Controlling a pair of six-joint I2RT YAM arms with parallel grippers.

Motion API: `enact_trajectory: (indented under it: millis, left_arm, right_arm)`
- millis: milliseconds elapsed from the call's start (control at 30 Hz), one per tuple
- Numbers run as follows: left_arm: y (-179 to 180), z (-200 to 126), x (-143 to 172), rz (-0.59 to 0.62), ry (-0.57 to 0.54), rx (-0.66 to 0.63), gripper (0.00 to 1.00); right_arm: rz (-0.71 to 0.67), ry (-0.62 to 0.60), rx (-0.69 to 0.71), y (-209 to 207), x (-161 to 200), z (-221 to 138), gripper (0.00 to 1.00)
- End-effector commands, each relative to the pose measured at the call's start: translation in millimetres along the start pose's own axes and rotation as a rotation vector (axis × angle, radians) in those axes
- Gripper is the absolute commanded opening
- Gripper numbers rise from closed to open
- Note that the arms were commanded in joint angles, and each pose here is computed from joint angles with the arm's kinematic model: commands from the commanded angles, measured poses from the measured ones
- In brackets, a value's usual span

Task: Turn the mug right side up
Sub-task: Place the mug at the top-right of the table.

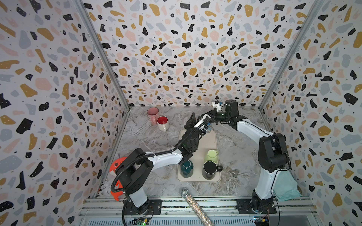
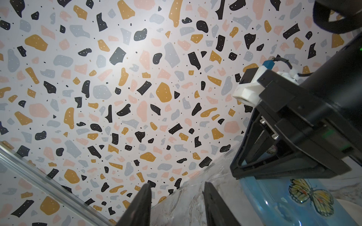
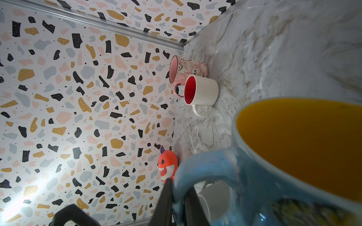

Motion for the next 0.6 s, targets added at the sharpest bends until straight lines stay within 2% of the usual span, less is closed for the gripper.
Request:
enact_trajectory:
  millis: [0, 300, 567]
  left_arm:
    - [30, -1, -20, -0.083, -0.041, -0.103, 0.44]
    - [49, 10, -23, -0.2, 0.029, -0.113, 0.43]
    - [71, 34, -18, -0.383, 0.098, -0.022, 0.43]
  right_arm:
    - [-0.186, -0.077, -0.044, 36, -14, -23, 0.0]
    - [-0.406, -0.238, 0.127, 17, -22, -43, 0.0]
    - [-0.621, -0.425, 0.27, 1, -22, -59, 0.0]
Point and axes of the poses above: each gripper's point midway between its finger pads, its own z axis out along the fingers, its own y axis along the line the jaws close on, x = y × z, the point moved 8 cm from there along -z, back along the fingers, and after that the axes turned 5 degrees about z, right-handed, at the moved point
